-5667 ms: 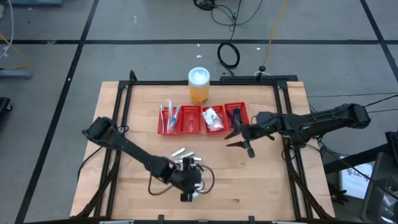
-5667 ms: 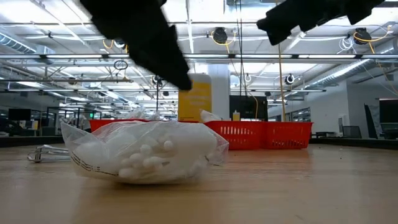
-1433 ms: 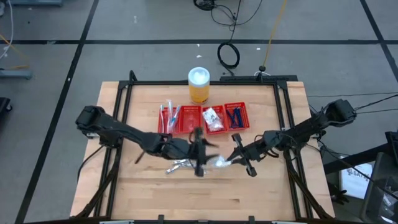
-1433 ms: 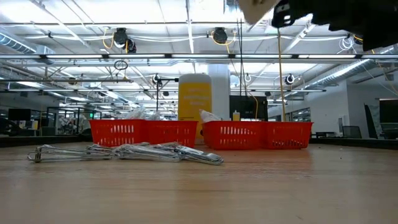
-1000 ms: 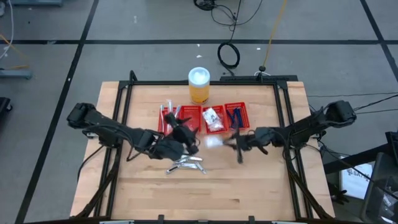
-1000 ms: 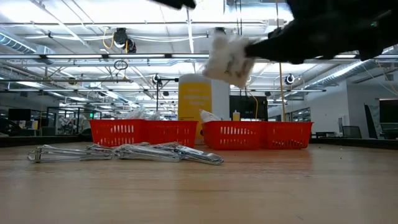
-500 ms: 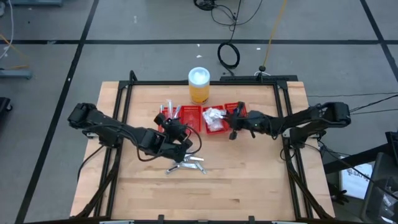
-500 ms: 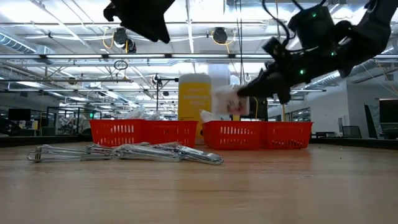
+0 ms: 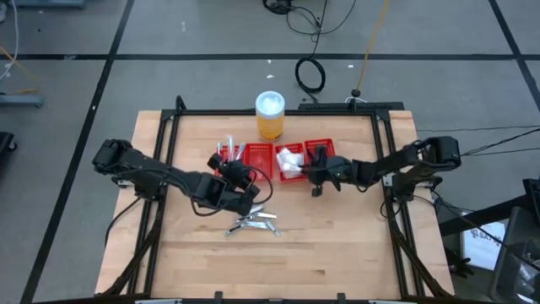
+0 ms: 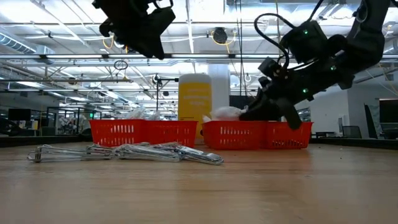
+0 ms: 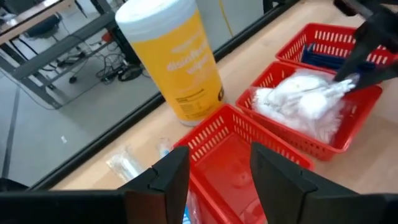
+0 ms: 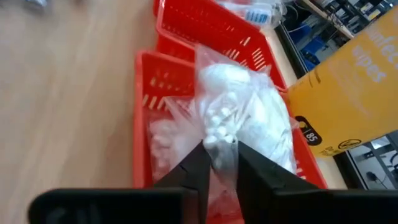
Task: Pick & Place Travel size toiletries
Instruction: Put the cotton pack into the middle right red basket
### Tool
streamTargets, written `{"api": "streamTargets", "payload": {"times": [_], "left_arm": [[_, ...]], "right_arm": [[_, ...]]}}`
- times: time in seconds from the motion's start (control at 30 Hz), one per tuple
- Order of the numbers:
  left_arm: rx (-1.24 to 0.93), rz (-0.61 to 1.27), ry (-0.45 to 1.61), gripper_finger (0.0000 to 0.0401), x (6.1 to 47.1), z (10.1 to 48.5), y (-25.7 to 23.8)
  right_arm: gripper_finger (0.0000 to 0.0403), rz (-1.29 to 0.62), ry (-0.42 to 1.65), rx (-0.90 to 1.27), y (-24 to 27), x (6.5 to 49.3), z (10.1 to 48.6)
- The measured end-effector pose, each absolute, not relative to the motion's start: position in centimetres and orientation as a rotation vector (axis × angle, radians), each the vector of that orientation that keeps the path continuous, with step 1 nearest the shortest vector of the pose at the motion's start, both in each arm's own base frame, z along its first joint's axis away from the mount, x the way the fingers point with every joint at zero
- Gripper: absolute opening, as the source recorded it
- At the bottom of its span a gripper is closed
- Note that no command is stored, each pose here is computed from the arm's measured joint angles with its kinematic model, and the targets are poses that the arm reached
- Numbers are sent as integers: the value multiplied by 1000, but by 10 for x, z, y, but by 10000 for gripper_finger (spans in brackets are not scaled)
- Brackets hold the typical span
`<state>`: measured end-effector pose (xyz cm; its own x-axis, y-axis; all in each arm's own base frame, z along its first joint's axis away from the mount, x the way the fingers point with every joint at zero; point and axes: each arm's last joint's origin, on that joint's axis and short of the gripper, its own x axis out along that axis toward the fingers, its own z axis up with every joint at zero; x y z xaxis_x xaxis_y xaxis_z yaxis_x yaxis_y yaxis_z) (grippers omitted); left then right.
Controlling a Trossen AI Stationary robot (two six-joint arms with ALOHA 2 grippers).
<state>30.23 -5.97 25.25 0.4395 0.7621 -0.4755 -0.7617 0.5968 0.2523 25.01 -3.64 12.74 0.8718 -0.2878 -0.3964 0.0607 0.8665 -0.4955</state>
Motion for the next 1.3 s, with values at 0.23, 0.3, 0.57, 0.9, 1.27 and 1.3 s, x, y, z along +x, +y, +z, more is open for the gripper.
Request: {"api": "streamTargets", "payload": {"times": [0.23,0.3,0.57,0.9,1.27,1.3], "left_arm": [[-1,944,593,171,302,252,-60],[-1,944,593,171,302,252,-60],[-14,938,586,171,304,253,-60],[-19,937,581,170,304,253,-60],[-34,911,585,170,306,253,-61],[-32,910,586,170,307,253,-61]], "right_arm": [[130,-170,423,-427,-24,249,139],[145,-168,406,-406,-21,248,142],[170,-164,321,-339,-12,241,158],[54,-199,321,-198,-23,264,205],[1,-259,600,-105,-56,292,157],[1,-270,616,-93,-59,292,152]]}}
